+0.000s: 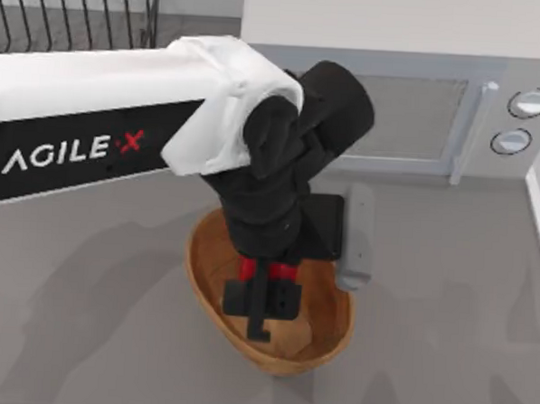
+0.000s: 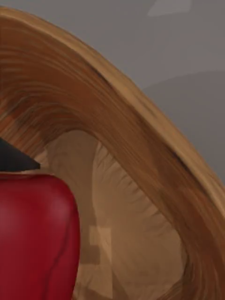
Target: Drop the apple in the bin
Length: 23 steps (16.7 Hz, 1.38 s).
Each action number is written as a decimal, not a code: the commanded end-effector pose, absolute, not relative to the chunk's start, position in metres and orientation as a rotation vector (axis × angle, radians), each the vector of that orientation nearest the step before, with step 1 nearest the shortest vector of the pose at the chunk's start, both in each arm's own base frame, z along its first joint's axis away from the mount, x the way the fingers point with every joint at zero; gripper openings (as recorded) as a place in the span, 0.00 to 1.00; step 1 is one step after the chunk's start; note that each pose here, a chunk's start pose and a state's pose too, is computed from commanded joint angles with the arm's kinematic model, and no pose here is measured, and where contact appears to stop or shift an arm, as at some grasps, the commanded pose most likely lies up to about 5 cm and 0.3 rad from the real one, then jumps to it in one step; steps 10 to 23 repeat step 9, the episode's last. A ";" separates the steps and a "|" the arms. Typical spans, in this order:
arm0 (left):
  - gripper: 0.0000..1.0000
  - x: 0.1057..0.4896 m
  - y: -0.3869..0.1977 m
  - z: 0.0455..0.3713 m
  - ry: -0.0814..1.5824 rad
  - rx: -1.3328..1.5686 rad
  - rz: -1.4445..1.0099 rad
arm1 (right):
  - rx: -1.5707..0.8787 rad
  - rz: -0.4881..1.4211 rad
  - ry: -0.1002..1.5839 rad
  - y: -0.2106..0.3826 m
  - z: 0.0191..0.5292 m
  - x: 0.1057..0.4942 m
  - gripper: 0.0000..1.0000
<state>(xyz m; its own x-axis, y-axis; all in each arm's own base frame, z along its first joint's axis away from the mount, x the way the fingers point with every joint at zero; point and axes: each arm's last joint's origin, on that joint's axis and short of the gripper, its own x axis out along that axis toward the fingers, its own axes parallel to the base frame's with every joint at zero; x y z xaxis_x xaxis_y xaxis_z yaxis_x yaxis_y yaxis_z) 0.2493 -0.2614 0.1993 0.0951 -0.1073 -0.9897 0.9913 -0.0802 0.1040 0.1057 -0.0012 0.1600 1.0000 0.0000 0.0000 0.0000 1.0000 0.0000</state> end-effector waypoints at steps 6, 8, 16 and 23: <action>1.00 0.249 -0.261 0.199 1.018 1.240 -1.244 | 0.000 0.000 0.000 -0.001 0.160 0.106 1.00; 1.00 0.249 -0.261 0.199 1.018 1.240 -1.244 | 0.000 0.000 0.000 -0.001 0.160 0.106 1.00; 1.00 0.249 -0.261 0.199 1.018 1.240 -1.244 | 0.000 0.000 0.000 -0.001 0.160 0.106 1.00; 1.00 0.249 -0.261 0.199 1.018 1.240 -1.244 | 0.000 0.000 0.000 -0.001 0.160 0.106 1.00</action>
